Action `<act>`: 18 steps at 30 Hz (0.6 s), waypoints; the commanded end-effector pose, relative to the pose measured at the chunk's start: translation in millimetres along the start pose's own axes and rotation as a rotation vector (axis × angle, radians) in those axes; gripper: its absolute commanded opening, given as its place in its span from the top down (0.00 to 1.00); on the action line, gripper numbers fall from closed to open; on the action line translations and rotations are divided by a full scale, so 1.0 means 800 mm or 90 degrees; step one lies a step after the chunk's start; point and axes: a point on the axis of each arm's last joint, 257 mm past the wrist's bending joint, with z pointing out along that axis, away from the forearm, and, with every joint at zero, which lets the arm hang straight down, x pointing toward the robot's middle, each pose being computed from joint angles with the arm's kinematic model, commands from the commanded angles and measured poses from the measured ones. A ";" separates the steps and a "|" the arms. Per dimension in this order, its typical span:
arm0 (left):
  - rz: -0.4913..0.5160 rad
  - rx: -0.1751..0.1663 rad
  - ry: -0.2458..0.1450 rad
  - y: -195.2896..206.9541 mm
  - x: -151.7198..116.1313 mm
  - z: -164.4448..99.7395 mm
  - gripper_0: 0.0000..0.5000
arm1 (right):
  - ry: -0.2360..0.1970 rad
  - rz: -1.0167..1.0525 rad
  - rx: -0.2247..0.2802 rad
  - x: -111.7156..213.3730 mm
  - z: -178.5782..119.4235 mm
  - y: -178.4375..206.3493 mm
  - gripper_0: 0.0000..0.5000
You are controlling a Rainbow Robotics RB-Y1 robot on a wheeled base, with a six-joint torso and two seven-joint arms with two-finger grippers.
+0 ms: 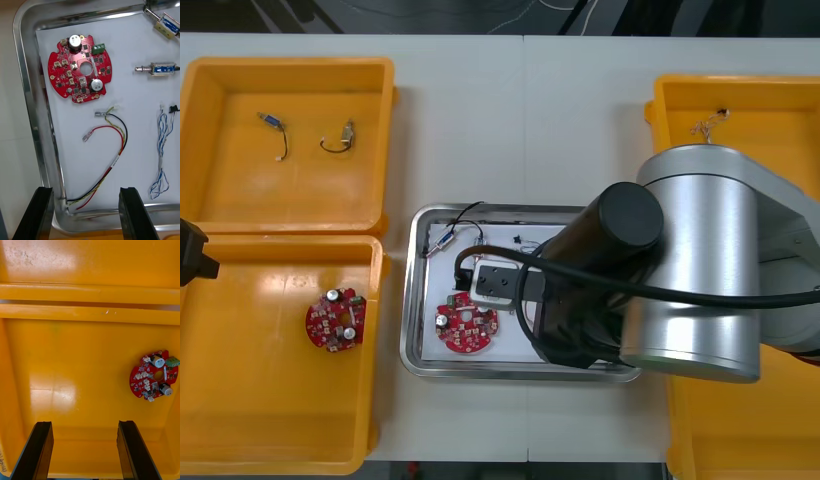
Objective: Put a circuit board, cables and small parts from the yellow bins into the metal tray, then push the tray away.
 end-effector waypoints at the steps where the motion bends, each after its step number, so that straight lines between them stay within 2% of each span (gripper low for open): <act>1: 0.066 -0.026 -0.019 0.017 -0.004 -0.014 0.00 | -0.004 -0.088 0.008 -0.028 0.012 0.009 0.00; 10: 0.064 -0.024 -0.021 0.017 -0.005 -0.015 0.00 | 0.042 -0.133 -0.025 -0.024 0.053 0.044 0.00; 15: 0.064 -0.024 -0.021 0.017 -0.005 -0.015 0.00 | 0.048 -0.144 -0.038 -0.025 0.075 0.065 0.00; 18: 0.064 -0.024 -0.021 0.017 -0.005 -0.015 0.00 | 0.044 -0.147 -0.031 -0.024 0.085 0.073 0.00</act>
